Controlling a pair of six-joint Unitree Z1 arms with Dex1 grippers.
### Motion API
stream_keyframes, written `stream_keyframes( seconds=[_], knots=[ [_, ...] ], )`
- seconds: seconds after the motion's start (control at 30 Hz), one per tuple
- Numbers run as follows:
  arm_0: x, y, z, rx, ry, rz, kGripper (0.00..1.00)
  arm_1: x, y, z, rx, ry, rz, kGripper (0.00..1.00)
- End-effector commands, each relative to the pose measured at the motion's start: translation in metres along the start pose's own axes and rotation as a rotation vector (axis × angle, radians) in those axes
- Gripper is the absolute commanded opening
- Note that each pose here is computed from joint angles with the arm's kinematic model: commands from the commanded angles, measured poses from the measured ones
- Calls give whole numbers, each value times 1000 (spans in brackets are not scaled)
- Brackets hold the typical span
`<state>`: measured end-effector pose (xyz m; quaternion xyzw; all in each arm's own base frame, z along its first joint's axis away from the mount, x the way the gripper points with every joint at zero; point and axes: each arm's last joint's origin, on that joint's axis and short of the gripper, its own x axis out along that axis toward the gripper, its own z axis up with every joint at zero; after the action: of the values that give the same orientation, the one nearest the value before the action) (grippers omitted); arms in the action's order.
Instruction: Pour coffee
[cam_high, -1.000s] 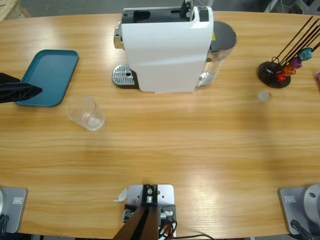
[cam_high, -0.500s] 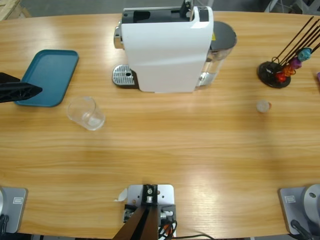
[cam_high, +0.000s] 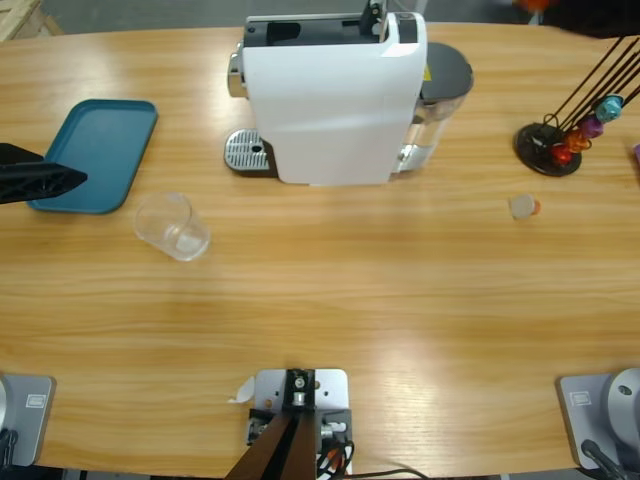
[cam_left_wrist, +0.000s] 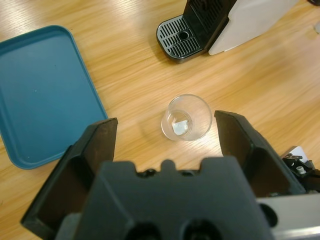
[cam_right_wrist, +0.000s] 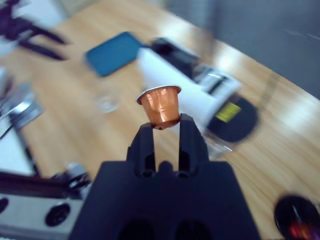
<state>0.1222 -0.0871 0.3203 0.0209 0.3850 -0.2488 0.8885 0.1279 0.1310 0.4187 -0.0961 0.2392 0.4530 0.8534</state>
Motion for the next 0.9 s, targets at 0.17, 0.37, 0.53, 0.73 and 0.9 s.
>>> stream_keyframes(
  seconds=[0.17, 0.37, 0.53, 0.73, 0.9],
  knots=[
    [7, 0, -10, 16, 34, -15, 830, 93, 12, 45, -290, 161, 338, 0],
    [7, 0, -10, 18, 32, -18, 830, 138, 13, 55, -409, 300, 227, 0],
    [7, 0, -10, 18, 33, -18, 830, 148, 9, 61, -448, 307, 169, 0],
    [7, 0, -10, 18, 35, -22, 830, 158, 7, 75, -474, 283, 134, 0],
    [7, 0, -11, 18, 34, -26, 830, 179, 5, 84, -482, 281, 132, 0]
  ],
)
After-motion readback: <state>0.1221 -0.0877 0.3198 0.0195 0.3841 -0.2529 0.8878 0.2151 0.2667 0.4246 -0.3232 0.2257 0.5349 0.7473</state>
